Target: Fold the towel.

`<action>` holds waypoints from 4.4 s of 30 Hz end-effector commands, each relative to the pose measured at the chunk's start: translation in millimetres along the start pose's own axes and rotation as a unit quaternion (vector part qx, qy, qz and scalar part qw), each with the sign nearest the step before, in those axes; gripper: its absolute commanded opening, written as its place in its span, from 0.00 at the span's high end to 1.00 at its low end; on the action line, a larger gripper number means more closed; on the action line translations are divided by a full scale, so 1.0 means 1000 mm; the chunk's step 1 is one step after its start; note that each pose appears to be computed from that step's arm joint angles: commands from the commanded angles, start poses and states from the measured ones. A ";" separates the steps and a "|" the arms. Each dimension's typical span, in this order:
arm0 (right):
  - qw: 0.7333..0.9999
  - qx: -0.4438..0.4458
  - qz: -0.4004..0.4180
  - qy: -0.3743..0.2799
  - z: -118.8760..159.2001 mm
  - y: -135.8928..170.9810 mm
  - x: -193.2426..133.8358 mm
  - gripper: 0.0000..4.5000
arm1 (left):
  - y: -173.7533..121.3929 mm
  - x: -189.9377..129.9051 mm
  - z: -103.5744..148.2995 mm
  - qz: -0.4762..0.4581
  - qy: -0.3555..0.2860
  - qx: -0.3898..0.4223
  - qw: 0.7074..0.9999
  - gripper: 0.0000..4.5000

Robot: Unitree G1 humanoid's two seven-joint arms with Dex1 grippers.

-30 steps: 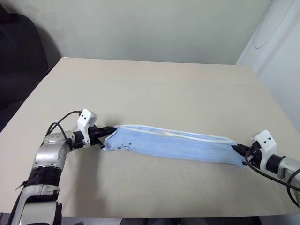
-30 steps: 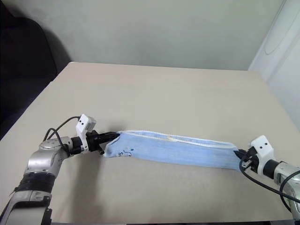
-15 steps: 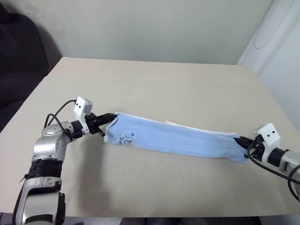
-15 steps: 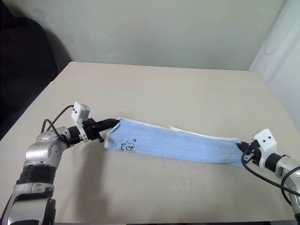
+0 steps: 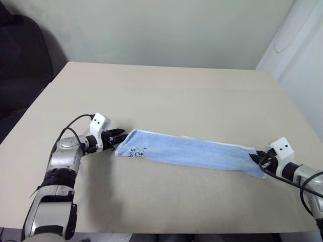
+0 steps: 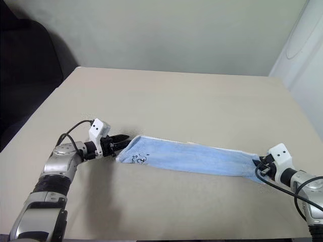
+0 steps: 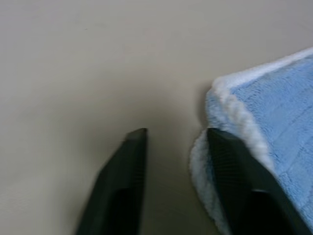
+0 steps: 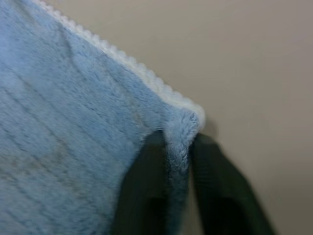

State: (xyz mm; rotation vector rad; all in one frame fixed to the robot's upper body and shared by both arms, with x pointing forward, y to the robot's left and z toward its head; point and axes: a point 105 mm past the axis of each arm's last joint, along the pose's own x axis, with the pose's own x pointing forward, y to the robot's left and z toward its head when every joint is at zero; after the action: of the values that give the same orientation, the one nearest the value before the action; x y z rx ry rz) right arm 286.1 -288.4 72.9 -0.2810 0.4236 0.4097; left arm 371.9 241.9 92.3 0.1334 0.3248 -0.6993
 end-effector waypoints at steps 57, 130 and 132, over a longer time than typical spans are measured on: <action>0.756 0.653 -0.012 -0.057 0.003 0.069 -0.049 0.01 | -0.064 -0.014 0.076 -0.030 -0.205 -0.091 0.974 0.00; 0.978 -0.068 0.188 0.058 0.059 0.139 0.016 1.00 | -0.070 -0.004 0.081 -0.026 -0.226 -0.094 0.969 0.00; 0.976 -0.074 0.198 0.054 0.061 0.143 0.015 1.00 | -0.069 -0.004 0.081 -0.025 -0.226 -0.095 0.969 0.00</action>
State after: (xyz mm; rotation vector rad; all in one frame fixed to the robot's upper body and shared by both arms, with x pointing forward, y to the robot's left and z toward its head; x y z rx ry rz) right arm 256.2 -142.2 85.4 -0.3401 0.6018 0.7877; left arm 345.7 172.1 154.7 -0.2387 0.0136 -0.7180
